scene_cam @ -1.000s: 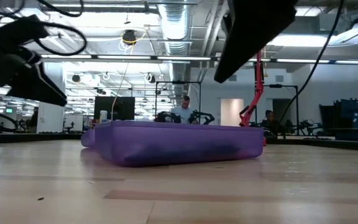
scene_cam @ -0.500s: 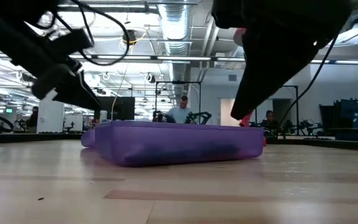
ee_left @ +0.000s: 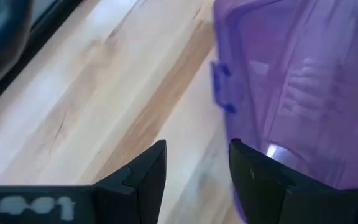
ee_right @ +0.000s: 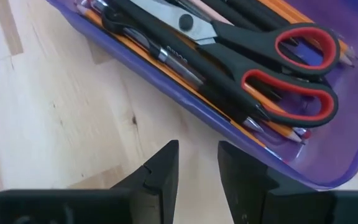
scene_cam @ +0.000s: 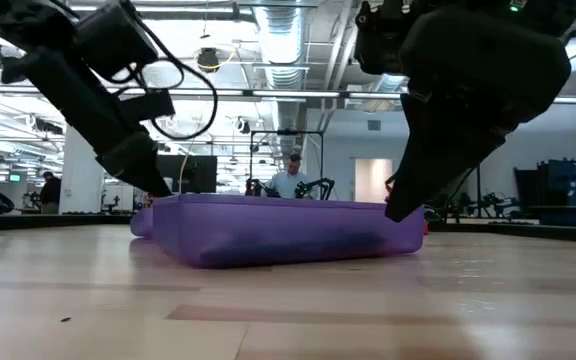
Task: Pick & place school supplies into a supply box
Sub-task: Close the purple supply box
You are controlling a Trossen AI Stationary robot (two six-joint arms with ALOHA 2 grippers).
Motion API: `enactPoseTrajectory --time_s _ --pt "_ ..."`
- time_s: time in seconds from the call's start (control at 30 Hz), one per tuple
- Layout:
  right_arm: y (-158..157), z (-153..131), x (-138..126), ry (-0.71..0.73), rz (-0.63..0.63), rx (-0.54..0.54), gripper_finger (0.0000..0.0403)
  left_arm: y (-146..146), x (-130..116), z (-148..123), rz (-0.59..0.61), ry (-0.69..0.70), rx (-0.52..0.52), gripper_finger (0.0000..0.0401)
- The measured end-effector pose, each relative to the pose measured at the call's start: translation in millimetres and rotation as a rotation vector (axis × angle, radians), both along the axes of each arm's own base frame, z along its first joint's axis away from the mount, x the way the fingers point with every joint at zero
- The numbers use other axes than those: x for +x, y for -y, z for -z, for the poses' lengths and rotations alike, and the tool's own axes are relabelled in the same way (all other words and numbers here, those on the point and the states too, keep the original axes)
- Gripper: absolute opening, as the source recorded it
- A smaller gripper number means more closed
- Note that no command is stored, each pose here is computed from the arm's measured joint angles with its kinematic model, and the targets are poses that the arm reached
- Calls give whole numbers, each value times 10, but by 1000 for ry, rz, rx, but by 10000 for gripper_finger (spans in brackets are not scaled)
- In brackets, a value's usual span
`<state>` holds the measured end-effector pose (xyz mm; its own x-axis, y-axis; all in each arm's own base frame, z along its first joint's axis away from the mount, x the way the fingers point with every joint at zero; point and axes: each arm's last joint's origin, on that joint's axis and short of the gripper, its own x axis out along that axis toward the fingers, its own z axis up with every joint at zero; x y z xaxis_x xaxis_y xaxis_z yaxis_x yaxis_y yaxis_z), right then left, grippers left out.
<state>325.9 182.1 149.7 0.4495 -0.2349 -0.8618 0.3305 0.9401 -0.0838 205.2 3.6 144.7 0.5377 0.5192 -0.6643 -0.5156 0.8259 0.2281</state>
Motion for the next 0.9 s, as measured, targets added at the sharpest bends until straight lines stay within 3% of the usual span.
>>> enactPoseTrajectory --time_s 0.33,0.63,0.9 --pt "-3 131 -76 0 13 29 107 -277 83 271 -82 -78 -105 162" --pt "-36 132 -92 -4 6 47 107 -285 190 351 58 -91 -102 162" --pt "-9 251 -130 -26 8 140 107 -260 194 353 146 -106 -152 162"
